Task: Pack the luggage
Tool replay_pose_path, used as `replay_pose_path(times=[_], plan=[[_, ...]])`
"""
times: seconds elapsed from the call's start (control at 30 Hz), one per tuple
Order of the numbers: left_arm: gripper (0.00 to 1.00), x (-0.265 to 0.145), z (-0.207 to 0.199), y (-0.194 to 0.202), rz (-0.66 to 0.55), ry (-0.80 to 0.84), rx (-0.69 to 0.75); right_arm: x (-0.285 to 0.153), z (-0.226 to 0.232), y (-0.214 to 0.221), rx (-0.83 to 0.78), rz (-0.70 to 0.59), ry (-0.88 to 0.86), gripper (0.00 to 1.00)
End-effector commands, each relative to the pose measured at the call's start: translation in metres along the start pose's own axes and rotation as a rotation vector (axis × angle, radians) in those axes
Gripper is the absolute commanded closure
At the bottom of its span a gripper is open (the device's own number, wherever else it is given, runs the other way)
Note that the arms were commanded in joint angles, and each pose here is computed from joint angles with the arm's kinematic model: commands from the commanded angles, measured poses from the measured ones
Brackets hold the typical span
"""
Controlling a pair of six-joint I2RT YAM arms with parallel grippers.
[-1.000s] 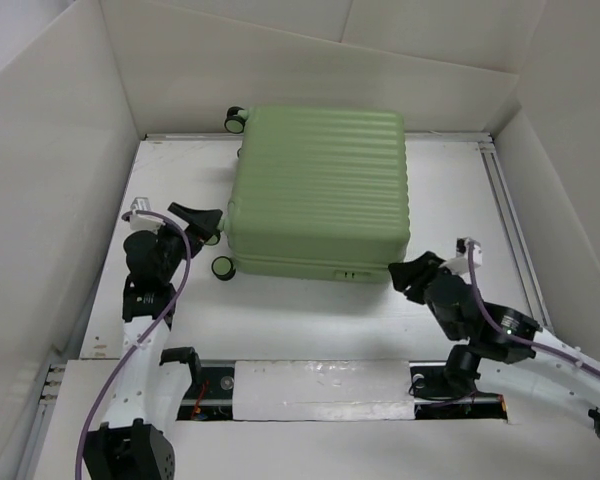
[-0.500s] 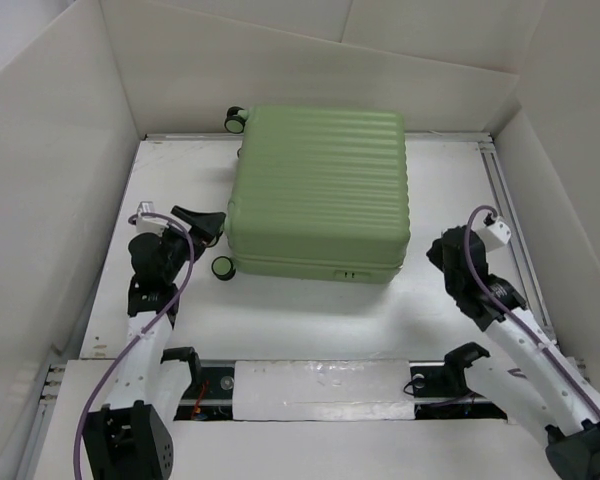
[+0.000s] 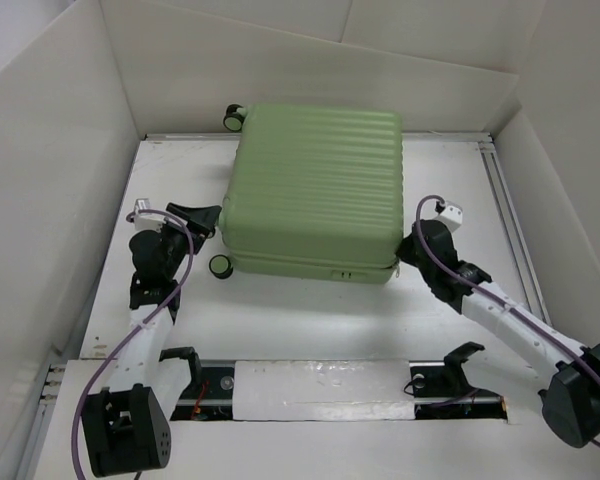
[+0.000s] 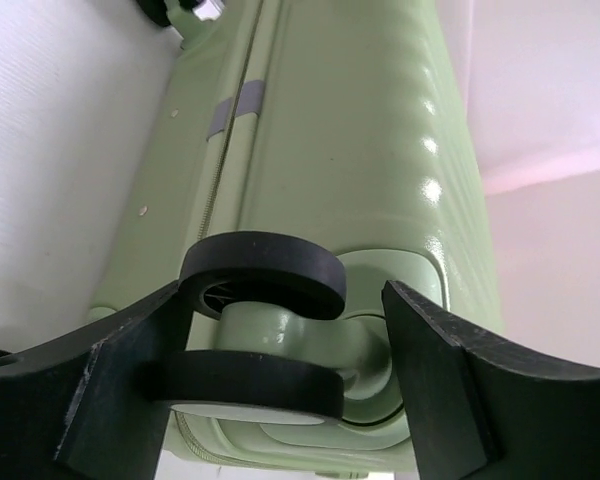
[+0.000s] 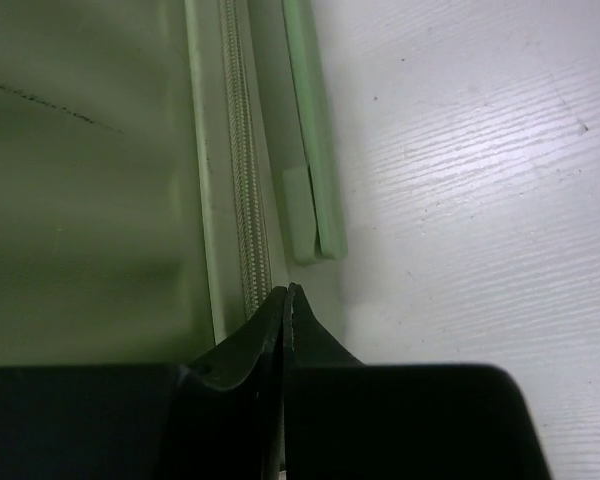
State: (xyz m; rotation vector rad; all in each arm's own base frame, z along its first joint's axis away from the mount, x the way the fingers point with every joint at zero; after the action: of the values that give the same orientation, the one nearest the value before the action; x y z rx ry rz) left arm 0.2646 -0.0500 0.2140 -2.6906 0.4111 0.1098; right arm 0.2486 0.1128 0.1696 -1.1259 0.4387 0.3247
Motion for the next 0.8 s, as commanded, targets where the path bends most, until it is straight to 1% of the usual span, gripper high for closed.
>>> replay_pose_path(times=[0.0,0.03,0.07,0.1,0.17,0.23,0.27,0.3,0.33,0.37,0.4,0.43,0.5,0.53,0.57,0.6,0.63,0.67,0.7,0.73,0.77], plan=[[0.30,-0.006,-0.010,0.017,0.108,0.086,0.022,-0.016,0.081,-0.017,0.030,0.011,-0.370,0.97],[0.35,-0.005,-0.013,0.015,0.104,0.093,0.025,-0.015,0.084,-0.017,0.009,0.020,-0.383,0.97],[0.37,-0.005,-0.013,0.014,0.096,0.089,0.025,-0.017,0.094,-0.022,-0.003,0.029,-0.423,0.97],[0.40,-0.006,-0.018,0.012,0.091,0.099,0.030,-0.012,0.098,-0.018,-0.011,0.056,-0.428,0.97],[0.44,-0.005,-0.016,0.007,0.073,0.078,0.041,-0.016,0.111,-0.013,-0.054,0.090,-0.487,0.97],[0.46,-0.005,-0.017,0.006,0.069,0.065,0.037,-0.019,0.119,-0.014,-0.067,0.087,-0.510,0.97],[0.48,-0.006,-0.022,0.002,0.053,0.075,0.066,-0.022,0.122,-0.012,-0.073,0.094,-0.521,0.95],[0.49,-0.005,-0.020,0.002,0.049,0.062,0.062,-0.022,0.122,-0.012,-0.073,0.094,-0.521,0.95],[0.53,-0.005,-0.026,-0.001,0.043,0.074,0.067,-0.026,0.122,-0.017,-0.066,0.072,-0.524,0.92],[0.55,-0.005,-0.024,-0.001,0.039,0.062,0.064,-0.028,0.116,-0.016,-0.066,0.067,-0.505,0.89],[0.56,-0.004,-0.027,-0.004,0.026,0.067,0.076,-0.031,0.108,-0.017,-0.066,0.057,-0.472,0.83],[0.57,-0.004,-0.027,-0.004,0.026,0.067,0.077,-0.030,0.094,-0.019,-0.064,0.022,-0.392,0.71],[0.62,-0.004,-0.026,-0.005,0.016,0.062,0.085,-0.049,0.072,-0.024,-0.005,-0.008,-0.325,0.62],[0.64,-0.002,-0.027,-0.007,0.016,0.061,0.085,-0.049,0.054,-0.015,0.010,-0.020,-0.261,0.60],[0.66,-0.001,-0.026,-0.007,0.017,0.059,0.084,-0.063,0.045,-0.021,0.052,-0.062,-0.276,0.58],[0.73,0.001,-0.027,-0.007,0.015,0.063,0.074,-0.062,0.031,-0.006,0.054,-0.047,-0.250,0.58],[0.77,0.002,-0.027,-0.007,0.015,0.063,0.074,-0.071,0.031,-0.014,0.085,-0.075,-0.278,0.58],[0.81,0.003,-0.029,-0.009,0.015,0.064,0.065,-0.069,0.021,0.002,0.077,-0.054,-0.285,0.58],[0.85,0.003,-0.034,-0.012,0.009,0.076,0.070,-0.077,0.023,-0.002,0.106,-0.092,-0.348,0.60],[0.91,0.005,-0.032,-0.010,0.022,0.071,0.067,-0.077,0.022,0.004,0.100,-0.088,-0.379,0.62],[0.94,0.005,-0.038,-0.013,0.016,0.083,0.072,-0.074,0.019,0.019,0.078,-0.052,-0.415,0.64]])
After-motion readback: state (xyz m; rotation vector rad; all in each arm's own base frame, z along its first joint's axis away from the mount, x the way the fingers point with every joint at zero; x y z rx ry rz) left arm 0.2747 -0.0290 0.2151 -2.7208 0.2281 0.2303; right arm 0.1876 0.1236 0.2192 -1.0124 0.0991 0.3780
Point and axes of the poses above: each gripper's point midway between its finger pads, its own x axis out along the fingers, its own z axis along the line the jaws close on, y = z × x, the point moved 6 cm from there along -x, back along the fingers, and after that the axes turned 4 degrees about -x, right-handed, at the moved point
